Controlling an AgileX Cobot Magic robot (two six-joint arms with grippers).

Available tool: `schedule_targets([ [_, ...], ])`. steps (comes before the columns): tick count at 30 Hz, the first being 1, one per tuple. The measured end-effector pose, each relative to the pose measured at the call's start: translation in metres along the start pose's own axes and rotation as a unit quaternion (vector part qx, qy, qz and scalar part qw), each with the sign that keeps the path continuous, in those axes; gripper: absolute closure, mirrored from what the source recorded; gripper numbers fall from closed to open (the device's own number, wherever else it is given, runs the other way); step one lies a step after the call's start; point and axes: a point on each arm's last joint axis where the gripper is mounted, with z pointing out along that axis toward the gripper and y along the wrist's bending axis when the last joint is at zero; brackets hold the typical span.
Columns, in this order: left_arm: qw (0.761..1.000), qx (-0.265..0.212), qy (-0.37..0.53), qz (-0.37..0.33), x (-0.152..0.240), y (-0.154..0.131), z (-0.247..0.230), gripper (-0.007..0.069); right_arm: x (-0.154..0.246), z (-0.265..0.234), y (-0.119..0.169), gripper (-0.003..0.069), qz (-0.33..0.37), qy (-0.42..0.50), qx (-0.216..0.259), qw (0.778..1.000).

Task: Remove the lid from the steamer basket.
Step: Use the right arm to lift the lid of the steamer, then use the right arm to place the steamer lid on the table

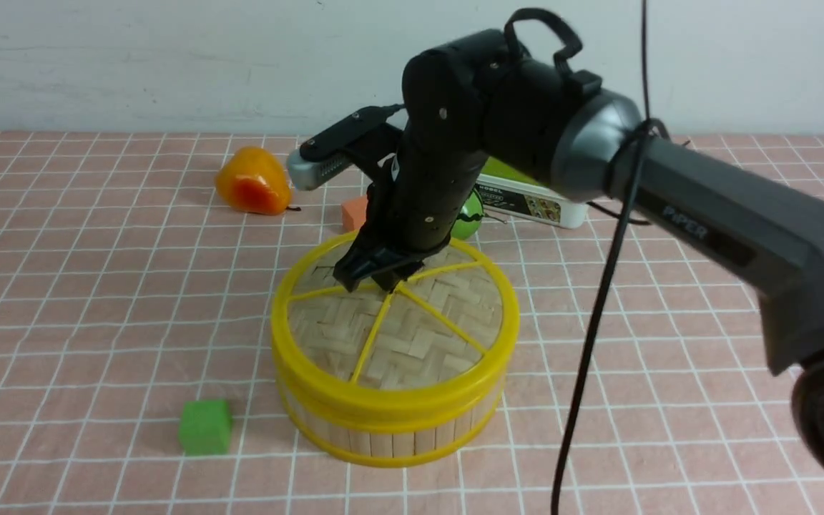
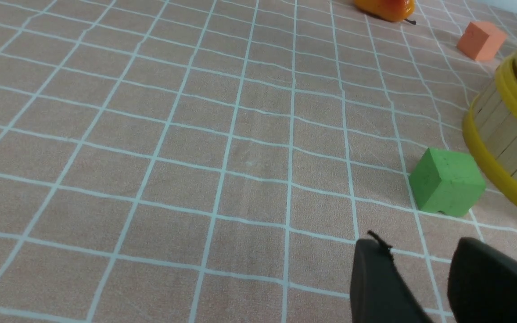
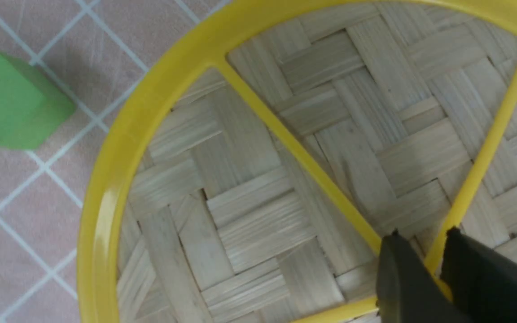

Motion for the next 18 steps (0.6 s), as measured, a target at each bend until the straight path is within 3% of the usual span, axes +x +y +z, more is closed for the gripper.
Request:
schedule_targets([
  [5,1.0,0.0,0.0,0.0,0.0,0.0,0.0,0.0386,0.004,-0.076,-0.013,0.058,-0.017,-0.029,0.034,0.999],
  [10,1.0,0.0,0.0,0.0,0.0,0.0,0.0,0.0386,0.03,-0.155,-0.06,0.058,0.031,-0.074,0.08,0.994],
  [14,1.0,0.0,0.0,0.0,0.0,0.0,0.0,0.0386,0.073,-0.166,-0.102,0.058,0.093,-0.038,0.11,0.989],
  [18,1.0,0.0,0.0,0.0,0.0,0.0,0.0,0.0386,0.112,-0.144,-0.126,0.058,0.147,0.018,0.105,0.983],
])
